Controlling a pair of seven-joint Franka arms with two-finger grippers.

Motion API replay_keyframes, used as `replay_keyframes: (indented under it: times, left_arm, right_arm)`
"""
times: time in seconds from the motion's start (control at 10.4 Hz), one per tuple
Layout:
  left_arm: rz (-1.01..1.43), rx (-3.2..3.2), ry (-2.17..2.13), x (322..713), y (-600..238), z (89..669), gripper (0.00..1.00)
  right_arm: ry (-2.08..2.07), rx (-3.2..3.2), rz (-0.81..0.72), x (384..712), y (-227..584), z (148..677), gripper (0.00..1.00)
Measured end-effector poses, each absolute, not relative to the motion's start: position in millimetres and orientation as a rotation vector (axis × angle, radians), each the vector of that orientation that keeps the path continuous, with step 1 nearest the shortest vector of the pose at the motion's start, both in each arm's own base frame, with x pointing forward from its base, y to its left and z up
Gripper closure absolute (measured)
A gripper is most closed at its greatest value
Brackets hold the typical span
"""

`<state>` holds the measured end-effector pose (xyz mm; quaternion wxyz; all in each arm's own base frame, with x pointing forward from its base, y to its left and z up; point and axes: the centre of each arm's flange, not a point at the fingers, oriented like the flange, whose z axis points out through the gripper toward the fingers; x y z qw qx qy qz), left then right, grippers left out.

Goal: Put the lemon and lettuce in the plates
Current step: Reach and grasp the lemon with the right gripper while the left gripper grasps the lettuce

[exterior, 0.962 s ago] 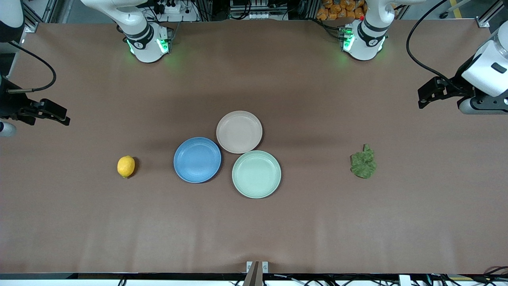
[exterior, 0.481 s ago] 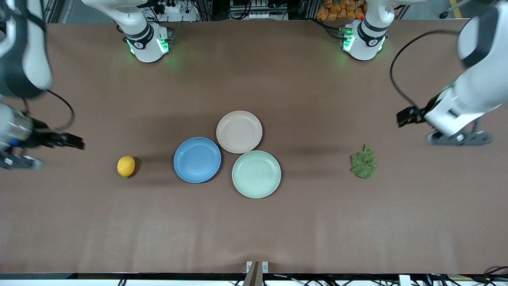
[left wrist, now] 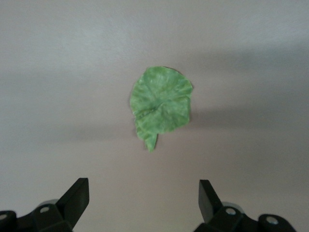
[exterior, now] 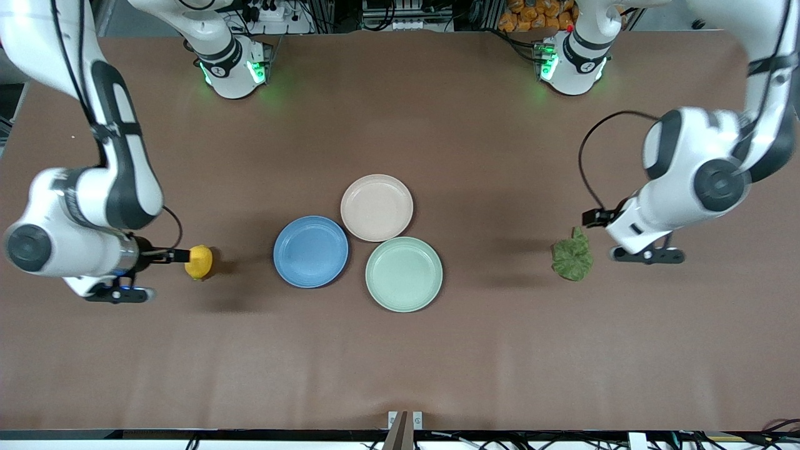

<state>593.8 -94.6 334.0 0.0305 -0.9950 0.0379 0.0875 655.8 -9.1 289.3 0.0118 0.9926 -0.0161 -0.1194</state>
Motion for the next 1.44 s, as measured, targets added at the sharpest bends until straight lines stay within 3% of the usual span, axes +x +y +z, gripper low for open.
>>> replay_keyframes:
  times: [0.19, 1.06, 1.25, 1.44]
  left_arm:
    - [0.312, -3.06, 0.123, 592.2, -98.1, 288.4, 0.0]
    - [0.286, -3.072, 0.089, 603.9, -86.9, 192.8, 0.04]
    - [0.286, -3.072, 0.081, 605.9, -84.1, 189.0, 0.11]
    - [0.288, -3.072, 0.082, 605.8, -84.1, 183.6, 0.25]
  right_arm:
    - [-0.059, 3.086, -0.414, 653.8, -13.6, 254.4, 0.0]
    - [-0.129, 3.11, -0.469, 650.0, -21.9, 188.5, 0.01]
    - [-0.131, 3.114, -0.474, 649.7, -20.4, 186.9, 0.13]
    - [-0.125, 3.118, -0.468, 650.9, -17.7, 188.8, 0.38]
